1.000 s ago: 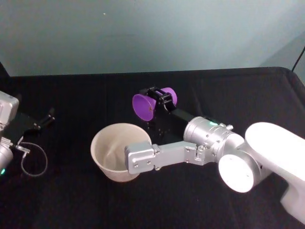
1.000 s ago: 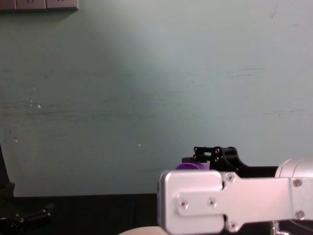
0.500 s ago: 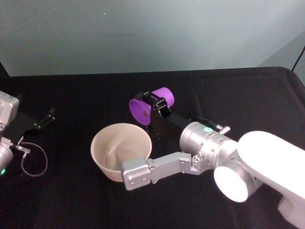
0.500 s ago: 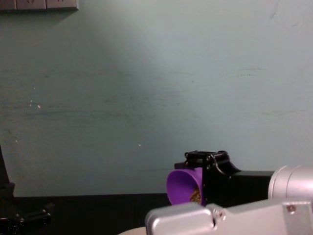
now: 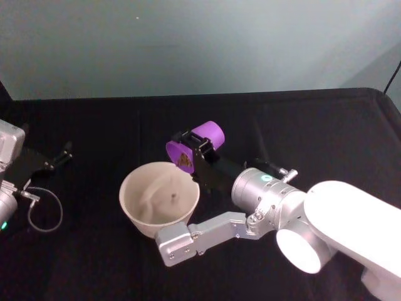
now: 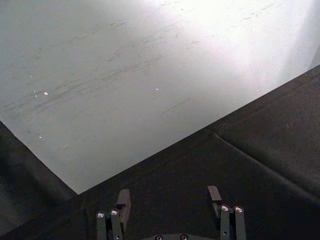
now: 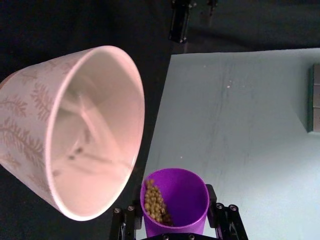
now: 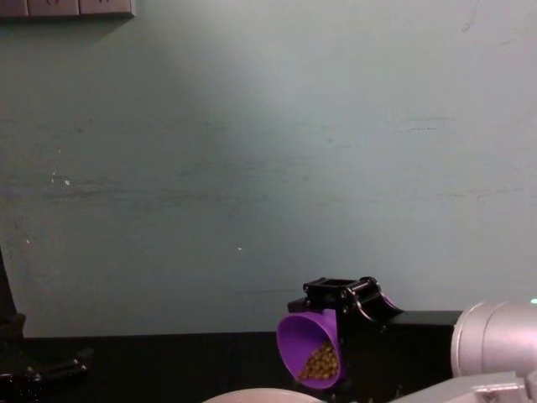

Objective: Pick up the cup and pour the mung beans from the cup into the bowl.

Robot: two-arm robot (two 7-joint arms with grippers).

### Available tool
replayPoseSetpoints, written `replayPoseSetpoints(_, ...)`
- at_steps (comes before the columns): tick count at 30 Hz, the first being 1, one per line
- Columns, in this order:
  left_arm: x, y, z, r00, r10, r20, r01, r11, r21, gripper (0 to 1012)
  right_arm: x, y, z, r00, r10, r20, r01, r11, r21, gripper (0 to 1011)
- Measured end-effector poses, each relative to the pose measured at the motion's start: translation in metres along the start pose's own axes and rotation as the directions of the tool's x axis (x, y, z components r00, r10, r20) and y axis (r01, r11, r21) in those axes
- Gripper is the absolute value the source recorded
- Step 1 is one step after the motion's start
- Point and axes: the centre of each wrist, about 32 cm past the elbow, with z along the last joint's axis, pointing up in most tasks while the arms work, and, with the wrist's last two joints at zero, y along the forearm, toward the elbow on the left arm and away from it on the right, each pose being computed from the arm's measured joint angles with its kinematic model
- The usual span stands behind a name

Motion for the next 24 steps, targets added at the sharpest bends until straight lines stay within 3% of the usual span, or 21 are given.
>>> replayPoseSetpoints(24, 0.0, 0.0, 0.0, 1.0, 0.0, 0.0, 0.0, 1.0, 0.0, 1000, -0.0056, 0.0002, 0.0071, 0.992, -0.006, 0.127, 0.008, 1.0, -0.018, 724)
